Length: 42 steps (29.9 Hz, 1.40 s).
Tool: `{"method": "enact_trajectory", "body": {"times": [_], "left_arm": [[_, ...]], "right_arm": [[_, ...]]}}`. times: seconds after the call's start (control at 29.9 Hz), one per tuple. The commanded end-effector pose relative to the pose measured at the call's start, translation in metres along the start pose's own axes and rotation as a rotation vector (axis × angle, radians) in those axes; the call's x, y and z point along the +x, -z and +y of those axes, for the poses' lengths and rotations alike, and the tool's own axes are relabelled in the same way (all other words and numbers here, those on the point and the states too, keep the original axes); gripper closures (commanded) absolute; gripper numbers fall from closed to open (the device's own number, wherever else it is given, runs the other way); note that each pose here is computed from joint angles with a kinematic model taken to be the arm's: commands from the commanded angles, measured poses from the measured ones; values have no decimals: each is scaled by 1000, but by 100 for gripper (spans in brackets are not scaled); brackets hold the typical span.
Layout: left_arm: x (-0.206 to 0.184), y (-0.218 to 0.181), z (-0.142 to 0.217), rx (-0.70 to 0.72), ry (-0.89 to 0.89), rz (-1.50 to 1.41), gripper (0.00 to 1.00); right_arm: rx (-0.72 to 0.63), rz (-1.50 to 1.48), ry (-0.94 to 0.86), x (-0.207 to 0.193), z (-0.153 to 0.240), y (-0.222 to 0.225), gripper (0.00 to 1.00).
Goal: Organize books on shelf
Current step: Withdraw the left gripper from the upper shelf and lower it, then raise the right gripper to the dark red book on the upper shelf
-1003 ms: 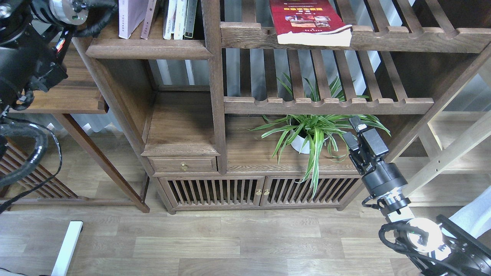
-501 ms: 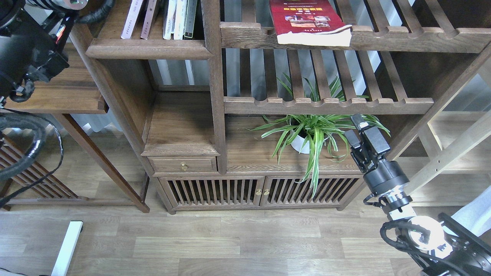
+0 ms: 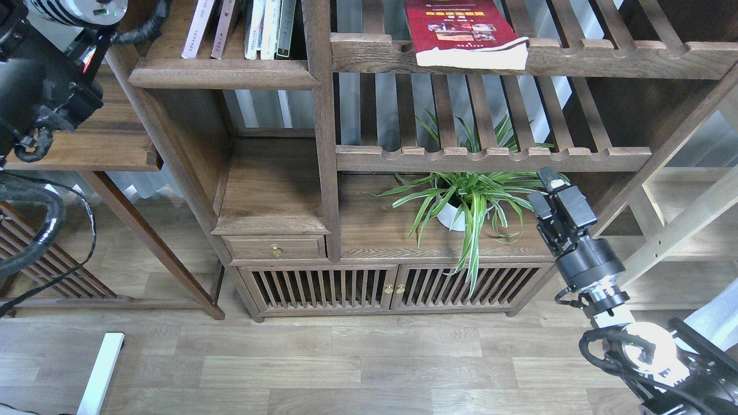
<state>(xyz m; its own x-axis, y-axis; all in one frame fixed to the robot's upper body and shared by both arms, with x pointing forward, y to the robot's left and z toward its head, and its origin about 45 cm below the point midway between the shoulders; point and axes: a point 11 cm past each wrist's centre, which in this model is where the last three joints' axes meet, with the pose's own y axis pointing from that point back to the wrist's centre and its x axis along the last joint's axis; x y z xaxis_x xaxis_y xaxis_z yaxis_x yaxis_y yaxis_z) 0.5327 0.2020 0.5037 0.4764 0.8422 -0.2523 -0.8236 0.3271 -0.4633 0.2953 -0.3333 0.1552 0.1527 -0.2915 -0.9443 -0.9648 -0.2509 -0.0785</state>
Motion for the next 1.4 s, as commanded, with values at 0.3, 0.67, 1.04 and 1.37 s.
{"method": "enact_trajectory", "body": {"times": [0.3,0.67,1.04,1.37], "left_arm": [[21,7,43,-87,85,249,28],[8,28,50,-107,138,476,12],[-40,46,62,-62,259,575,2],[-88,71,109,47,400,669,1]], "right_arm": [[41,-2,29,-8,-7,10,10],[44,-28,53,-12,-16,2,10],[47,-17,123,-33,-38,8,9],[39,-7,204,-60,-60,10,10]]}}
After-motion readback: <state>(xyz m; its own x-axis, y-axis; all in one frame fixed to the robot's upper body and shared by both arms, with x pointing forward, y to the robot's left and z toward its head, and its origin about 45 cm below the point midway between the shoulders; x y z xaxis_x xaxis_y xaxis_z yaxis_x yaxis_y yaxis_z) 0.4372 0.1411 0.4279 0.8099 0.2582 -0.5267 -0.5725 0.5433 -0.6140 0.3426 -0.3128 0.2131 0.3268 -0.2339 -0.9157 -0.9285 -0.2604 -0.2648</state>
